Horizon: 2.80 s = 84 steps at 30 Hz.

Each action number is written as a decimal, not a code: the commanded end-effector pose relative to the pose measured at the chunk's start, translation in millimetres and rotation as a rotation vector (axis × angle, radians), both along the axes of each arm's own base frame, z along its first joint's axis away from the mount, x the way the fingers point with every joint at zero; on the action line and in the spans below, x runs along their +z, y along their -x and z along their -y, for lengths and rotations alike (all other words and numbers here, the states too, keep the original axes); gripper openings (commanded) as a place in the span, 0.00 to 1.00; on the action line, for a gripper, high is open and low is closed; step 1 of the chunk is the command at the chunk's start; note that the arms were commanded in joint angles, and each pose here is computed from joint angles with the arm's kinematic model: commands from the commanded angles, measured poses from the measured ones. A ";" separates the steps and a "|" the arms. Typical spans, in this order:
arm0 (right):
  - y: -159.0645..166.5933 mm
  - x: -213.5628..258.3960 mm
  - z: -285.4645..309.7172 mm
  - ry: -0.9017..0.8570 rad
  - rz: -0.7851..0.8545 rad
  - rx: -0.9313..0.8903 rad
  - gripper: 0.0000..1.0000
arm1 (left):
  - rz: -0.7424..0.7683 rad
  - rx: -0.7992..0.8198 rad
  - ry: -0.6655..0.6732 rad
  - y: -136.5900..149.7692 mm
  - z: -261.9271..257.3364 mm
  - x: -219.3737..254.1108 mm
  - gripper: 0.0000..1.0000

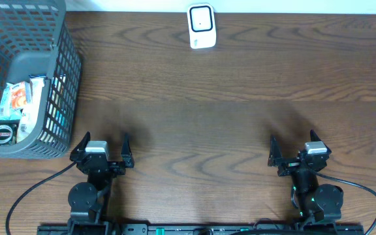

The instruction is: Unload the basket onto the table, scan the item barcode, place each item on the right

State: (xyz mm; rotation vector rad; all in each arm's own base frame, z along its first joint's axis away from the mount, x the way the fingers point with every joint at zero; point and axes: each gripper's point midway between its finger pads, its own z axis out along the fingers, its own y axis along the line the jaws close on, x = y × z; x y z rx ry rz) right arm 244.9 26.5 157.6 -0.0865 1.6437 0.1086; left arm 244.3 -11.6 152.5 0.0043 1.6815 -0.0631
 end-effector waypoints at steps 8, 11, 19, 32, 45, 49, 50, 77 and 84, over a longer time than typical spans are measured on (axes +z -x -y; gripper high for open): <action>0.3 -0.7 -1.3 -0.006 -0.001 0.005 0.99 | -0.047 0.028 -0.006 0.6 -4.6 -16.6 0.98; 0.3 -0.7 -1.3 -0.006 -0.001 0.005 0.99 | -0.047 0.028 -0.006 0.6 -4.6 -16.6 0.98; 0.3 -0.7 -1.3 -0.006 -0.001 0.005 0.99 | -0.047 0.028 -0.006 0.6 -4.6 -16.6 0.98; 0.3 -0.7 -1.3 -0.006 -0.001 0.005 0.99 | -0.047 0.028 -0.006 0.6 -4.6 -16.6 0.98; 0.3 -0.7 -1.3 -0.006 -0.001 0.005 0.99 | -0.150 -0.380 0.606 19.7 75.1 -0.8 0.97; 0.3 -0.7 -1.3 -0.006 -0.001 0.005 0.99 | -0.083 -0.411 0.595 19.5 76.6 15.8 0.98; 0.3 -0.7 -1.3 -0.006 -0.001 0.005 0.99 | -0.049 -0.432 0.589 20.2 78.1 24.6 0.98; 0.3 -0.7 -1.3 -0.006 -0.001 0.005 0.99 | 0.692 -0.359 0.238 57.3 46.3 297.3 0.97; 0.3 -0.7 -1.3 -0.006 -0.001 0.005 0.99 | 0.654 -0.307 0.129 22.5 45.4 363.7 0.98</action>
